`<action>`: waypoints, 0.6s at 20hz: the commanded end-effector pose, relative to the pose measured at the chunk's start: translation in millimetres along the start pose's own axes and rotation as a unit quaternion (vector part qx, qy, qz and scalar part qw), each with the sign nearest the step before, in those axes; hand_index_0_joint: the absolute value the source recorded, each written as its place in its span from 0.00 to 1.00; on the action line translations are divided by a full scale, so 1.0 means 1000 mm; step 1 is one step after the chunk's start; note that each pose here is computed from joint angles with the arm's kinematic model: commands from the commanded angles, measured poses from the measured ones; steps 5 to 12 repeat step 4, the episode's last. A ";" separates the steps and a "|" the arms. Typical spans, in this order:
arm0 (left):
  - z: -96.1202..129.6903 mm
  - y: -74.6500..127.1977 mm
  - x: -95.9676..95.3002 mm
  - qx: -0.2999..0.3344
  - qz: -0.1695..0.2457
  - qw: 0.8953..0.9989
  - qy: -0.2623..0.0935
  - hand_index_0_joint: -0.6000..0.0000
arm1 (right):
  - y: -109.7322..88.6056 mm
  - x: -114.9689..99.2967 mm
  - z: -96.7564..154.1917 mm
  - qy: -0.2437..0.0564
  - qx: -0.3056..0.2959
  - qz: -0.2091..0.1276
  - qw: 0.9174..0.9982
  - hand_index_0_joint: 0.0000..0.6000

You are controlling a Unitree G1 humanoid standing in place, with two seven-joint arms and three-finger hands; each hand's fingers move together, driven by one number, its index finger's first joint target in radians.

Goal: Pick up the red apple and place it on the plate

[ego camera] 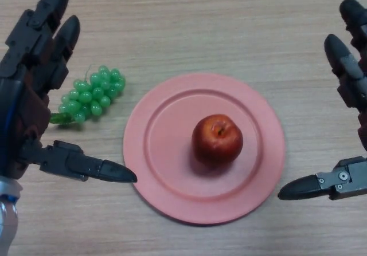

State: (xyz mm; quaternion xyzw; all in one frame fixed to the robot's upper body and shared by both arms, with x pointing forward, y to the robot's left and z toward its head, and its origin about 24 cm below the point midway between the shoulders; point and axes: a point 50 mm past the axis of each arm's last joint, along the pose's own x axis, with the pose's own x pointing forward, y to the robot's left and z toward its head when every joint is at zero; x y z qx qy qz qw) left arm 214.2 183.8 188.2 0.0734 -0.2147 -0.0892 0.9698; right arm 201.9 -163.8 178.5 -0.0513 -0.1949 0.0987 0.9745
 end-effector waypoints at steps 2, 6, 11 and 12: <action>0.029 0.006 -0.001 0.045 0.019 0.994 -0.095 1.00 | -0.002 -0.004 0.028 -0.090 -0.041 0.004 0.995 0.00; 0.030 0.008 -0.004 0.042 0.024 0.994 -0.096 1.00 | 0.000 -0.005 0.027 -0.086 -0.040 0.008 0.996 0.00; 0.030 0.008 -0.004 0.042 0.024 0.994 -0.096 1.00 | 0.000 -0.005 0.027 -0.086 -0.040 0.008 0.996 0.00; 0.030 0.008 -0.004 0.042 0.024 0.994 -0.096 1.00 | 0.000 -0.005 0.027 -0.086 -0.040 0.008 0.996 0.00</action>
